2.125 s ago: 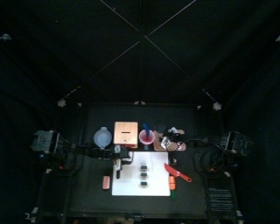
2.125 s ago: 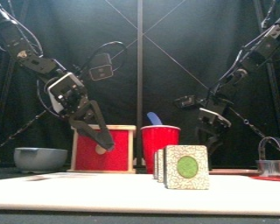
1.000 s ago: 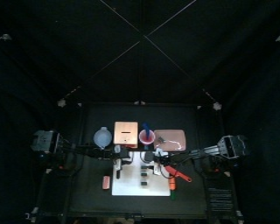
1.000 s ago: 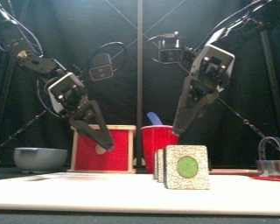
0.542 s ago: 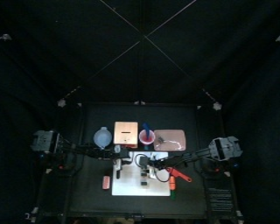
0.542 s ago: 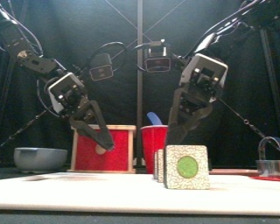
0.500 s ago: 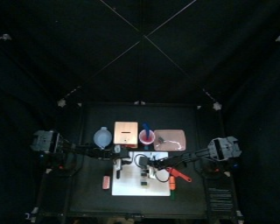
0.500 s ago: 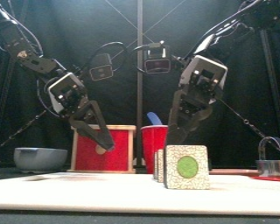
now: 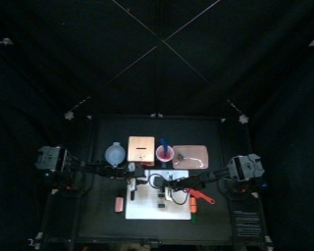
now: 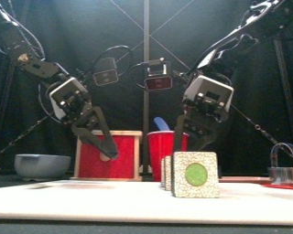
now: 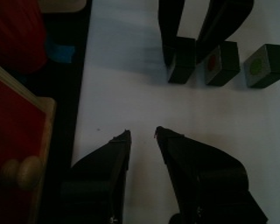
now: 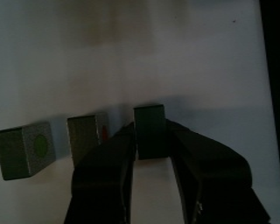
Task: Place sushi on board then cut the sushi with the knife then place the pieces on the plate
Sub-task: Place the 4 sushi pieces on the plate
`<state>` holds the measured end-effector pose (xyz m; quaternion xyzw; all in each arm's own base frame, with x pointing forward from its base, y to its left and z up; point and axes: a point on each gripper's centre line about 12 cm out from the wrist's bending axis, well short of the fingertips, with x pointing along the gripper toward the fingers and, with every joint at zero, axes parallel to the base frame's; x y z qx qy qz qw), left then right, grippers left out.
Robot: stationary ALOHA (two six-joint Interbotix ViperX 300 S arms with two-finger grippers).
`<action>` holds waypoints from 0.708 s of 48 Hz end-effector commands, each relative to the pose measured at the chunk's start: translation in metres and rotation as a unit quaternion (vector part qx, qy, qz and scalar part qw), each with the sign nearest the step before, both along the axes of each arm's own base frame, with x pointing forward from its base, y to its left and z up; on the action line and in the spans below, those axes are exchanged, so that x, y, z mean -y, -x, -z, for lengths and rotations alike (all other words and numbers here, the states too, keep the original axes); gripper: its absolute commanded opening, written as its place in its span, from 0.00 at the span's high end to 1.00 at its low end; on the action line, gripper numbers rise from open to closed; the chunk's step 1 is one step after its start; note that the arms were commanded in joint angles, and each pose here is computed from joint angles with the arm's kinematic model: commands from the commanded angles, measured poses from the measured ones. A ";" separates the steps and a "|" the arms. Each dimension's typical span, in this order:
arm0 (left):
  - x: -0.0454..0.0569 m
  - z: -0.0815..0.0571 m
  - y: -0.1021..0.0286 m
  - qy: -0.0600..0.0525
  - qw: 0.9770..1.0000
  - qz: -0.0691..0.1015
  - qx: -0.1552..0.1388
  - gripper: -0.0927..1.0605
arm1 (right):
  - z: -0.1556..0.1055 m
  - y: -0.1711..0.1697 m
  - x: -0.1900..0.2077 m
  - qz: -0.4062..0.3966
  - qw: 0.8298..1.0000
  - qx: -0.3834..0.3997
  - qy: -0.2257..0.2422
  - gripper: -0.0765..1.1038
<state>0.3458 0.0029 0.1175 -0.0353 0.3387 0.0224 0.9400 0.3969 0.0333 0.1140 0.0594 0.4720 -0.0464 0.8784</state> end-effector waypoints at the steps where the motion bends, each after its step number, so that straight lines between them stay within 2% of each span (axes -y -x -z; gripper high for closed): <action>1: 0.000 -0.005 -0.003 0.000 1.000 -0.001 0.009 0.30 | -0.027 0.001 0.009 0.018 0.999 0.032 -0.011 0.50; 9: 0.001 -0.004 -0.003 0.001 1.000 0.000 0.008 0.30 | -0.044 0.025 0.028 0.049 0.998 0.037 -0.014 0.50; 20: 0.001 -0.004 -0.003 0.002 1.000 -0.001 0.008 0.30 | -0.065 0.081 0.076 0.131 0.991 0.023 -0.007 0.50; 34: 0.001 -0.004 -0.004 0.002 1.000 -0.001 0.009 0.30 | -0.053 0.142 0.134 0.244 0.970 -0.005 0.000 0.49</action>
